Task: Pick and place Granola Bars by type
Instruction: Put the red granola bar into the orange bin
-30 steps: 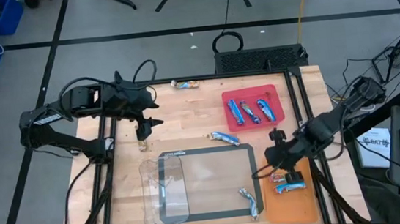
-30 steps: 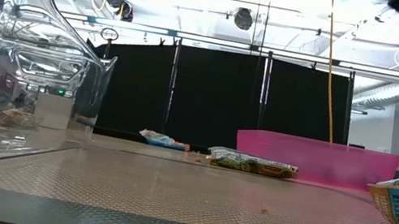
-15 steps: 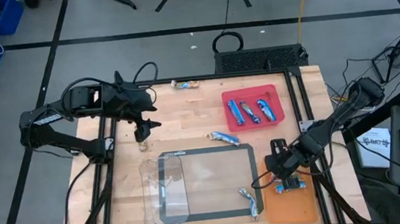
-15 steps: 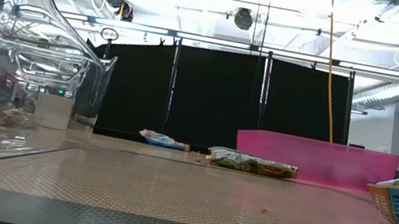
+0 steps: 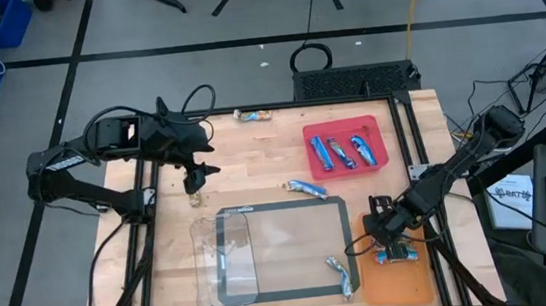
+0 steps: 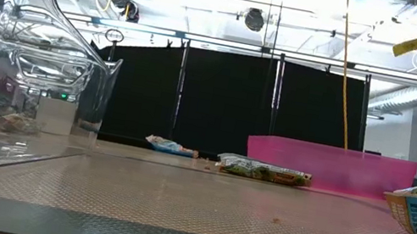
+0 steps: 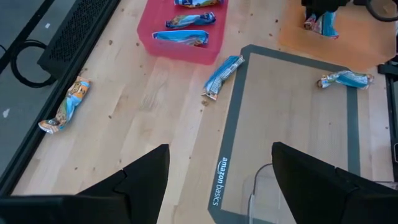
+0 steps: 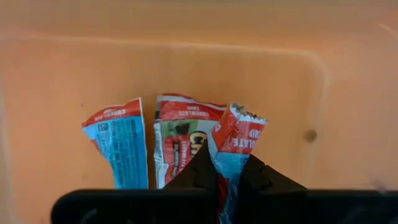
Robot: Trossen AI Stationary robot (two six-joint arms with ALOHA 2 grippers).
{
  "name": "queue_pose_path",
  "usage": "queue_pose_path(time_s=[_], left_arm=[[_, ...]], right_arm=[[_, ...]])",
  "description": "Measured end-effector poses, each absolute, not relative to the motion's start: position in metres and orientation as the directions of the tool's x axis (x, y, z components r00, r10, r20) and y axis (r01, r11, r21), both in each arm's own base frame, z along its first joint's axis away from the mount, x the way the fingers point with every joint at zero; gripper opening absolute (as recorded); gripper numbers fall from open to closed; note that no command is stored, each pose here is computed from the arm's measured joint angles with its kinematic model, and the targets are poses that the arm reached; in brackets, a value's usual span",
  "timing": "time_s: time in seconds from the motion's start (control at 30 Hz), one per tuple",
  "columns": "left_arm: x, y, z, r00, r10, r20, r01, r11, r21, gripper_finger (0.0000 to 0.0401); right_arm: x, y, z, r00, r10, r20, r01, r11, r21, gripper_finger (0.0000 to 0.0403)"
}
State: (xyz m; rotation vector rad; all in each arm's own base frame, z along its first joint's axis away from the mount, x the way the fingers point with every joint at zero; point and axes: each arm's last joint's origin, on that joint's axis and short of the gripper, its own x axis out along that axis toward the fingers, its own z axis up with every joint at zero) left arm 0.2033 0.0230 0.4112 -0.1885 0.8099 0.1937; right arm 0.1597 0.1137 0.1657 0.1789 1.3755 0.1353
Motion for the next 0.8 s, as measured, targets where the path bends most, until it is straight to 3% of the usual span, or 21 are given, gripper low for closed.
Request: queue_pose_path(time_s=[0.23,0.8], left_arm=[[0.2033,0.023,0.4112,0.674,0.099,-0.732,-0.243,0.966,-0.093,0.0285],[0.2034,0.0222,0.4112,0.677,0.073,-0.732,-0.218,0.97,-0.104,0.0295]], right_arm=[[0.1595,0.113,0.1606,0.204,0.213,-0.956,0.029,0.974,0.223,0.0041],[0.1571,0.114,0.1643,0.158,0.302,-0.94,0.112,0.941,0.321,0.0155]])
